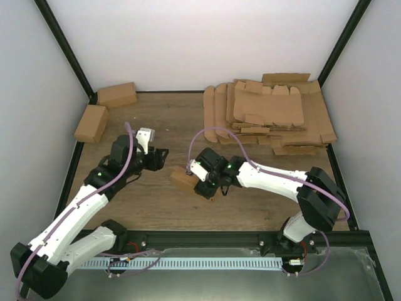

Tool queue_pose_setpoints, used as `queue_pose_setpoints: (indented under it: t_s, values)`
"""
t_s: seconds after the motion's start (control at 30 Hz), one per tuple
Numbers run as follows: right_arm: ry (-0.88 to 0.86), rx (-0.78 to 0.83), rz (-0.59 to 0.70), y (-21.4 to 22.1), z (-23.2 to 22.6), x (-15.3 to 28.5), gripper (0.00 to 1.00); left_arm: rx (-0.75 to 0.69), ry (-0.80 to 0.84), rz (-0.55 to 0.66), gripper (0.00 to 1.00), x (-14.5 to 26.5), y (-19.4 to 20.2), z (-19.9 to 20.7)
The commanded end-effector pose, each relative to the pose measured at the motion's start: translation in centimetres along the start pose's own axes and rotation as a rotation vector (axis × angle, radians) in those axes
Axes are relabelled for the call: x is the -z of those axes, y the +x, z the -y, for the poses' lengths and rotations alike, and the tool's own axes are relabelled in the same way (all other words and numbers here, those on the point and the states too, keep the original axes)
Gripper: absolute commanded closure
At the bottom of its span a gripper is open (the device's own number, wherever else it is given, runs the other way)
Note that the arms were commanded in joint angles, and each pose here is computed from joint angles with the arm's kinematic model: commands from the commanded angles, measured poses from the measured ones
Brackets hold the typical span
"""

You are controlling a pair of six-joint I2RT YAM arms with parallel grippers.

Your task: Fold the paper box

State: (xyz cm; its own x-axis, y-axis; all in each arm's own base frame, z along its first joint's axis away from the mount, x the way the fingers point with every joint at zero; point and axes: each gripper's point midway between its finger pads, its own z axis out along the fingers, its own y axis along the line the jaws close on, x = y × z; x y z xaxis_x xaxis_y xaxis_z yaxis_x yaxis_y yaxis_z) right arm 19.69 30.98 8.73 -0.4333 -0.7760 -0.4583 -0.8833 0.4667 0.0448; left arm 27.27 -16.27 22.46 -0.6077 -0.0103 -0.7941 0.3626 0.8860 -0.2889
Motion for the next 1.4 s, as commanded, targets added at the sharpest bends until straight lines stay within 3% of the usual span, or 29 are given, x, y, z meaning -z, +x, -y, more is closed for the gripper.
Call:
queue_pose_setpoints:
  t_s: [0.0, 0.2, 0.37, 0.6, 0.9, 1.17, 1.37]
  values:
    - [-0.037, 0.151, 0.128, -4.0, -1.0, 0.9, 0.31, 0.014, -0.035, -0.009, 0.35, 1.4, 0.3, -0.6]
    - [-0.089, 0.359, 0.056, -1.8, -1.9, 0.1, 0.25, 0.030, -0.018, -0.028, 0.34, 2.0, 1.1, -0.4]
    - [-0.029, 0.428, -0.096, 0.4, -0.2, -1.3, 0.33, 0.050, 0.045, -0.051, 0.32, 1.8, 2.6, 0.3]
    - [-0.077, 0.572, -0.063, -0.5, -0.2, 0.2, 0.35, 0.053, 0.097, -0.090, 0.27, -0.2, 4.5, 0.7]
    - [-0.038, 0.580, -0.035, -1.1, 2.6, 2.0, 0.35, 0.089, 0.217, -0.070, 0.27, -0.8, 5.8, 2.2]
    - [-0.009, 0.581, 0.019, -2.3, 3.8, 3.3, 0.29, 0.027, 0.255, -0.080, 0.26, -0.6, 6.6, 3.0]
    - [-0.046, 0.604, 0.048, -2.7, 3.8, 3.9, 0.43, 0.005, 0.212, -0.133, 0.27, 0.0, 6.8, 2.8]
